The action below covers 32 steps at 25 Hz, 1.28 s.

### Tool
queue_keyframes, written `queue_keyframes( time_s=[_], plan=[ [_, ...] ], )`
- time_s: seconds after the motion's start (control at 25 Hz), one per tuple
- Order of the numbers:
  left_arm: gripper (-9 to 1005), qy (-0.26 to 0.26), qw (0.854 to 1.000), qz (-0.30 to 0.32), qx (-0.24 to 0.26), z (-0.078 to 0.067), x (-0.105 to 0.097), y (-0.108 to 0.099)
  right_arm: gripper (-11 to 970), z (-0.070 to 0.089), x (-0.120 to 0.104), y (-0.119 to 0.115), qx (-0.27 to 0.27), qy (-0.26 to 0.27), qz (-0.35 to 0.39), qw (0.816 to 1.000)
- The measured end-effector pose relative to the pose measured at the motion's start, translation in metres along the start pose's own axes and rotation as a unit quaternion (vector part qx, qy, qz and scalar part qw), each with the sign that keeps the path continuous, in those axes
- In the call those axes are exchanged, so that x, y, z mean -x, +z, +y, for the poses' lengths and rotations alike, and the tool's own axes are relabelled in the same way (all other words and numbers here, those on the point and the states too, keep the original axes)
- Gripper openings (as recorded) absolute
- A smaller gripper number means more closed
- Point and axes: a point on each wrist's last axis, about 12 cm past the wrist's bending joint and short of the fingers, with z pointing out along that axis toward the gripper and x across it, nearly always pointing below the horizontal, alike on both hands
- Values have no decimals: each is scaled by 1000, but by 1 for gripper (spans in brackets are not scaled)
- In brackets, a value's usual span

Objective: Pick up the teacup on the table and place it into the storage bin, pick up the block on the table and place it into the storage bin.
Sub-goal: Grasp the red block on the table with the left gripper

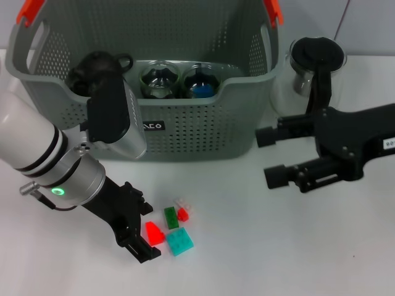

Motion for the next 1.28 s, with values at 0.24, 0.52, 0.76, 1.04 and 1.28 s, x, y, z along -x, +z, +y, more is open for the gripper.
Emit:
queue_keyframes(
  time_s=[0.24, 0.52, 0.76, 1.04, 1.28],
  plan=[
    [950, -5, 1000, -5, 0, 0, 1, 2, 880, 2, -7, -4, -3, 5, 5, 1000],
    [951, 5, 1000, 6, -6, -3, 5, 6, 880, 0, -9, -4, -6, 11, 2, 1000],
    [917, 10, 1000, 9, 0, -2, 7, 7, 881, 0, -8, -5, -9, 11, -5, 1000],
    [691, 12, 1000, 12, 11, 0, 9, 6, 881, 0, -8, -4, -9, 8, -6, 1000],
    [699, 21, 999, 18, 19, 1, 12, 6, 881, 0, -8, -5, -11, 6, -8, 1000]
  ],
)
